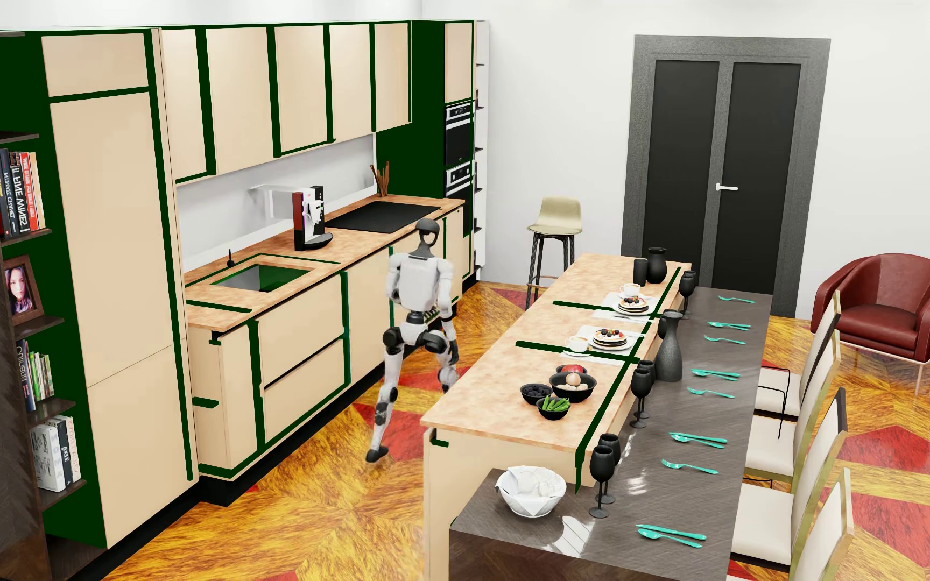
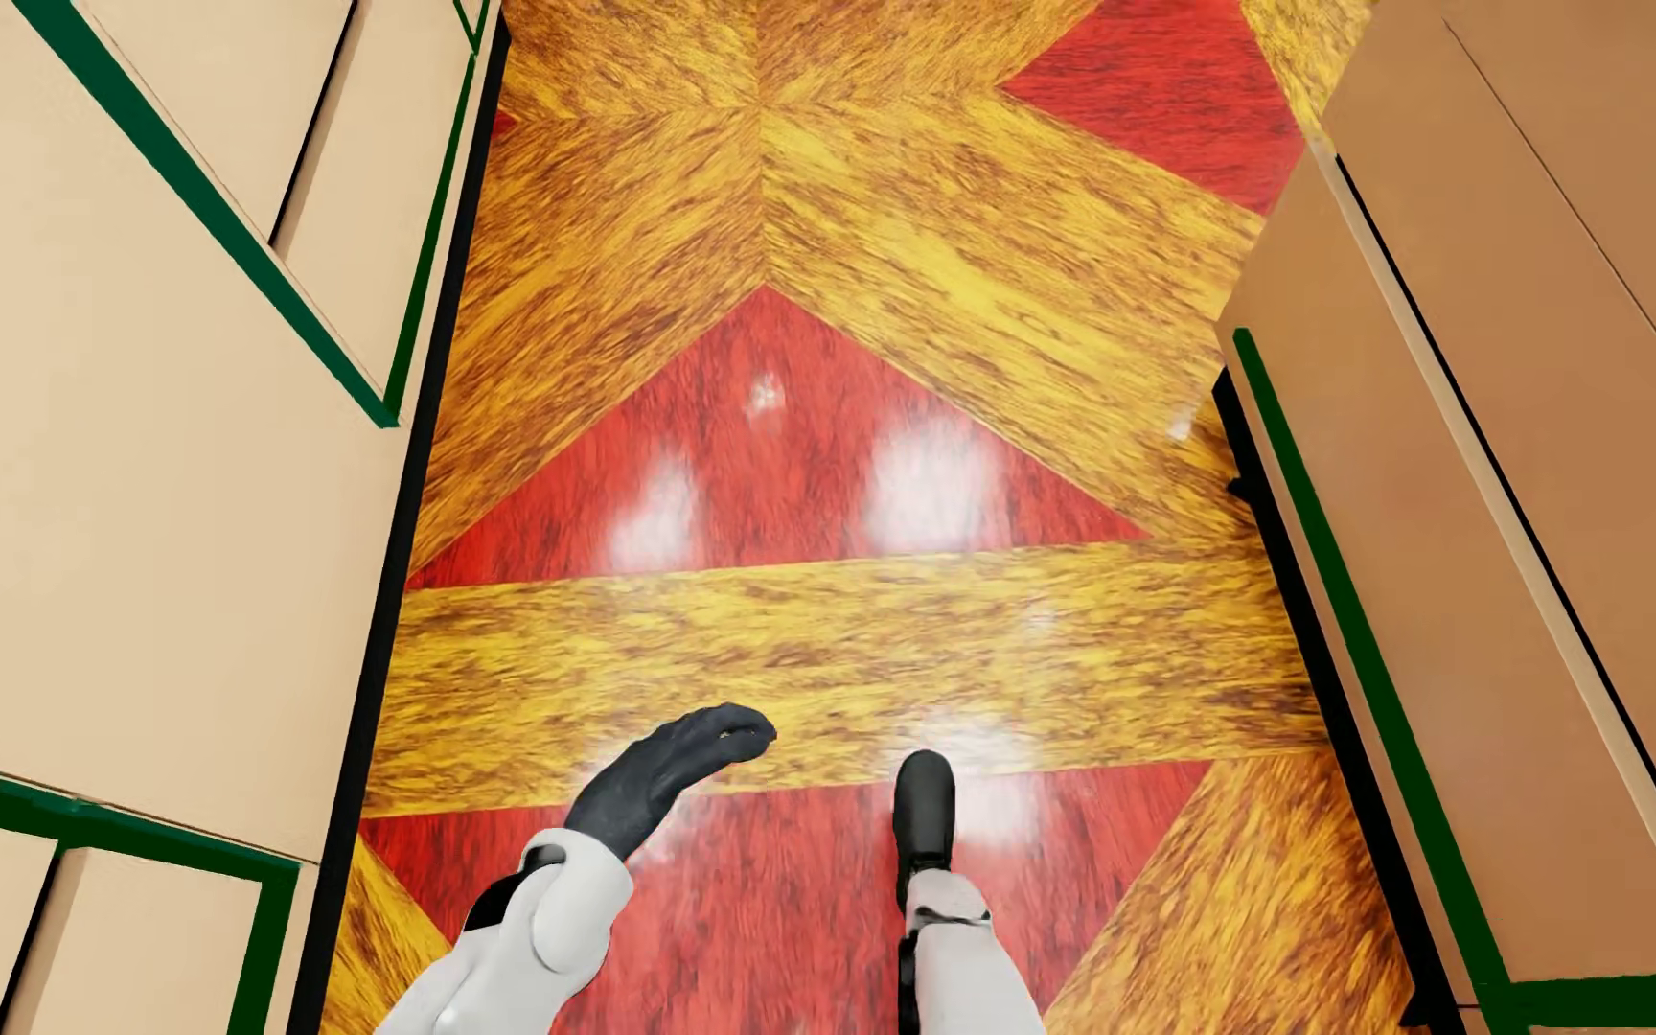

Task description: Move towards the stool

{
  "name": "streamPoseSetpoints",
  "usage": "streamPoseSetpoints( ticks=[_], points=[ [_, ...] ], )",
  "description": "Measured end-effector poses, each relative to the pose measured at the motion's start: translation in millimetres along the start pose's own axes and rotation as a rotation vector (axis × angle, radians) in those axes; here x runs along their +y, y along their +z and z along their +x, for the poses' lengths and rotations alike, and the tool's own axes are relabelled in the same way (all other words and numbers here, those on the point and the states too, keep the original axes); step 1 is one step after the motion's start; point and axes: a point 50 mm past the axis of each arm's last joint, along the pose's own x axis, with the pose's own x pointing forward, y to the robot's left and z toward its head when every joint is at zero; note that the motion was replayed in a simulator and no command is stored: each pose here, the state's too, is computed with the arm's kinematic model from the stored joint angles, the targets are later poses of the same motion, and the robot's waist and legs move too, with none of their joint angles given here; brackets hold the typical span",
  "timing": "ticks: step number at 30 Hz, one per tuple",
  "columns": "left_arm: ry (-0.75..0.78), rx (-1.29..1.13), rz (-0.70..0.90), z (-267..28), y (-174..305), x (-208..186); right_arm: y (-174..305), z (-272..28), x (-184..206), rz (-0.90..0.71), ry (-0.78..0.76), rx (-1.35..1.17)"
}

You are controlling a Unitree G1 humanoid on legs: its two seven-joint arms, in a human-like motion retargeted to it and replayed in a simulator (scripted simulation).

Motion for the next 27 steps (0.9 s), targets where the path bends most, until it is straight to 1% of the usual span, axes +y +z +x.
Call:
streamPoseSetpoints(
  ticks=[1, 3, 4, 5, 6, 7, 8, 9, 10, 11, 12, 13, 14, 15, 16, 17, 18, 19, 20, 22, 23, 24, 25, 26, 27],
  points=[
    [0.020, 0.016, -0.050, -6.1, -4.1, 0.9, -13.5, -1.4, 21.0, -0.018, 0.056, 0.086],
    [0.065, 0.186, -0.135, -33.1, -37.6, -1.5, -18.4, -5.1, 54.6, -0.107, 0.223, 0.140],
    [0.103, 0.324, -0.173, -50.9, -60.3, -6.7, -13.8, -3.6, 57.9, -0.129, 0.283, 0.123],
    [0.130, 0.495, -0.210, -69.9, -84.1, -17.5, -6.3, 0.7, 51.1, -0.133, 0.299, 0.098],
    [0.129, 0.694, -0.241, -91.3, -108.1, -33.2, 4.6, 6.3, 36.4, -0.146, 0.259, 0.069],
    [0.086, 0.906, -0.261, -118.7, -130.6, -52.1, 18.2, 11.3, 17.7, -0.187, 0.171, 0.034],
    [-0.004, 1.097, -0.264, -147.0, -145.9, -71.7, 34.6, 14.9, -7.1, -0.244, 0.062, -0.020],
    [-0.136, 1.233, -0.261, -180.1, -157.8, -86.4, 57.7, 15.1, -32.6, -0.290, -0.046, -0.097],
    [-0.282, 1.305, -0.262, -211.0, -164.1, -97.5, 85.7, 10.6, -58.5, -0.309, -0.146, -0.201],
    [-0.399, 1.334, -0.281, -238.3, -165.0, -106.9, 115.0, 0.8, -85.7, -0.293, -0.247, -0.320],
    [-0.445, 1.372, -0.321, -265.4, -162.7, -114.9, 140.2, -12.9, -109.9, -0.225, -0.347, -0.439],
    [-0.419, 1.455, -0.378, -295.4, -158.6, -121.8, 156.6, -26.6, -127.3, -0.104, -0.437, -0.542],
    [-0.357, 1.555, -0.448, -320.0, -150.7, -131.4, 161.0, -36.7, -140.9, 0.025, -0.515, -0.606],
    [-0.300, 1.648, -0.514, -337.6, -140.8, -142.2, 156.6, -42.6, -149.8, 0.115, -0.574, -0.631],
    [-0.273, 1.700, -0.563, -342.3, -132.2, -152.6, 145.3, -44.7, -155.9, 0.159, -0.621, -0.618],
    [-0.262, 1.705, -0.577, -337.1, -130.7, -155.4, 132.3, -42.7, -152.8, 0.196, -0.640, -0.579],
    [-0.260, 1.655, -0.566, -320.2, -134.1, -152.7, 121.4, -36.5, -141.8, 0.217, -0.625, -0.522],
    [-0.247, 1.555, -0.525, -294.8, -139.5, -144.2, 114.4, -26.4, -123.9, 0.188, -0.561, -0.456],
    [-0.210, 1.424, -0.450, -264.8, -144.5, -130.0, 106.5, -13.8, -101.8, 0.094, -0.450, -0.379],
    [-0.073, 1.125, -0.306, -198.9, -142.0, -94.5, 68.7, 6.3, -56.8, -0.147, -0.173, -0.206],
    [-0.010, 0.967, -0.277, -165.0, -133.2, -76.6, 43.6, 8.3, -36.6, -0.234, -0.060, -0.140],
    [0.034, 0.804, -0.263, -138.3, -122.7, -57.5, 22.8, 5.5, -20.7, -0.287, 0.012, -0.101],
    [0.058, 0.637, -0.247, -113.3, -107.9, -38.2, 1.2, -1.6, -7.8, -0.278, 0.047, -0.079],
    [0.067, 0.473, -0.221, -91.8, -89.8, -18.9, -19.9, -12.8, 5.8, -0.181, 0.067, -0.062],
    [0.092, 0.325, -0.179, -76.5, -71.6, 5.0, -31.4, -24.1, 20.9, -0.029, 0.088, -0.053]
  ],
)
